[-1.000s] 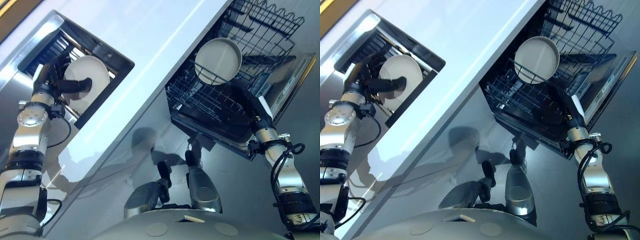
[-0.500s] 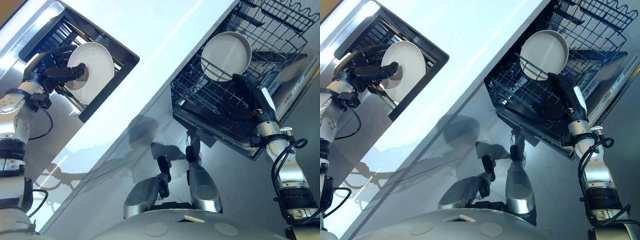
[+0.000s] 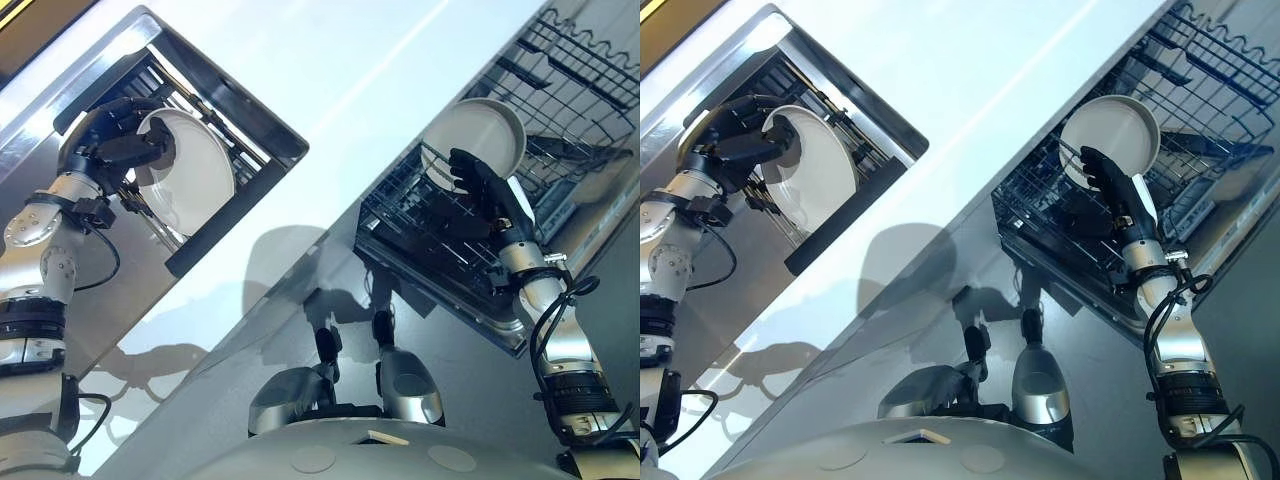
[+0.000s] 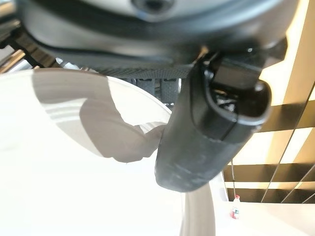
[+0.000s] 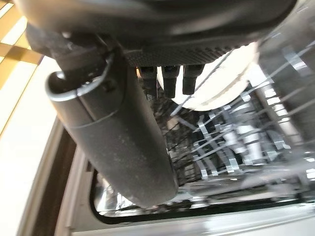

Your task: Pick up plates and place into dishwasher.

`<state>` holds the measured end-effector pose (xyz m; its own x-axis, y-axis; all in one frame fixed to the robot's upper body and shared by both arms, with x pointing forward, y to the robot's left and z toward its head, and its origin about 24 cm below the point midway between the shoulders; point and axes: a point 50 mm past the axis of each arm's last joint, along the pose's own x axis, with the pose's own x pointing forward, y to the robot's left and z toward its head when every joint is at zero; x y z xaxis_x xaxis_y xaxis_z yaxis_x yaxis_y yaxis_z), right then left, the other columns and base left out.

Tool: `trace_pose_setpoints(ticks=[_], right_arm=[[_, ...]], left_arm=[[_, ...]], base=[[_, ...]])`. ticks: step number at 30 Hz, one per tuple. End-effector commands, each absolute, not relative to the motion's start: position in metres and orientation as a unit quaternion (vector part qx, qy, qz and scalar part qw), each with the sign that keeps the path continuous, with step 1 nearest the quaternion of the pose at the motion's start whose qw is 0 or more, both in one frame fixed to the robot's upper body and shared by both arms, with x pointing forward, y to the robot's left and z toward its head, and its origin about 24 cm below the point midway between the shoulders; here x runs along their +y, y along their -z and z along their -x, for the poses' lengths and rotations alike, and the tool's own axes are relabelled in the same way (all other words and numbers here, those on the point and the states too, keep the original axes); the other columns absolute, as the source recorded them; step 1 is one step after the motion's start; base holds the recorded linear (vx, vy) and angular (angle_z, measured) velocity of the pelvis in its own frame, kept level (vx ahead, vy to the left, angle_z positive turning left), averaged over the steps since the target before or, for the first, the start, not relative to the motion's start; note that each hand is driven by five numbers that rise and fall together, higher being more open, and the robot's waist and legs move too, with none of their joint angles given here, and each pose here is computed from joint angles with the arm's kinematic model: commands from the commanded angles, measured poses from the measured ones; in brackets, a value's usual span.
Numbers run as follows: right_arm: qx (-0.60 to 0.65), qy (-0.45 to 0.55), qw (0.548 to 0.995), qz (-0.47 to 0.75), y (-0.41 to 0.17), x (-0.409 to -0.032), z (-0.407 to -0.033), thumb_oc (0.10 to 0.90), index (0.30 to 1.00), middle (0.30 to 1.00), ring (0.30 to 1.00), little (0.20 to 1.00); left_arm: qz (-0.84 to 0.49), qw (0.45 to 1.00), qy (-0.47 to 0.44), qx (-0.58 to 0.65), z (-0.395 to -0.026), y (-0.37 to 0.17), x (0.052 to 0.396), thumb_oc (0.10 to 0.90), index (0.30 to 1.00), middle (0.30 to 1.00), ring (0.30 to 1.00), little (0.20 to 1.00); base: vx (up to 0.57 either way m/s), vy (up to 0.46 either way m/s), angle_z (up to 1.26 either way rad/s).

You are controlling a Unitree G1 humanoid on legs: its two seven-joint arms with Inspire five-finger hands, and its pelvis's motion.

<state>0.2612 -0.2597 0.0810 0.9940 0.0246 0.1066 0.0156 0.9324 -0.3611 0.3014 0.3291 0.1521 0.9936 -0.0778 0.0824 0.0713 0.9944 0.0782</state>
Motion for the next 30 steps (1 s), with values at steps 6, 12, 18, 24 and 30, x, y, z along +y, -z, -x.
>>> trace_pose_setpoints(ticks=[6, 12, 18, 24, 30], right_arm=[[-0.35, 0.047, 0.917, 0.185, -0.18, -0.238, -0.254, 0.8, 0.9, 0.9, 0.9, 0.9], [-0.477, 0.084, 0.853, 0.193, -0.236, -0.228, -0.246, 0.8, 0.9, 0.9, 0.9, 0.9], [-0.552, 0.097, 0.801, 0.212, -0.264, -0.223, -0.233, 0.8, 0.9, 0.9, 0.9, 0.9], [-0.517, 0.002, 0.844, 0.143, -0.265, -0.211, -0.241, 0.8, 0.9, 0.9, 0.9, 0.9], [-0.424, -0.173, 0.889, -0.031, -0.246, -0.169, -0.26, 0.8, 0.9, 0.9, 0.9, 0.9]], left_arm=[[-0.117, 0.968, 0.119, -0.187, -0.296, -0.193, 0.286, 0.1, 0.3, 0.3, 0.3, 0.2], [-0.203, 0.943, -0.01, -0.262, -0.291, -0.221, 0.297, 0.1, 0.3, 0.3, 0.3, 0.2], [-0.281, 0.882, -0.137, -0.353, -0.266, -0.247, 0.305, 0.1, 0.3, 0.3, 0.3, 0.2], [-0.298, 0.824, -0.211, -0.433, -0.252, -0.256, 0.291, 0.1, 0.3, 0.3, 0.3, 0.2], [-0.317, 0.746, -0.258, -0.525, -0.254, -0.257, 0.255, 0.1, 0.3, 0.3, 0.3, 0.2]], base=[[-0.03, -0.138, 0.19], [-0.04, -0.102, 0.08], [0.0, -0.106, 0.16], [0.0, -0.069, 0.12], [0.0, -0.048, 0.03]])
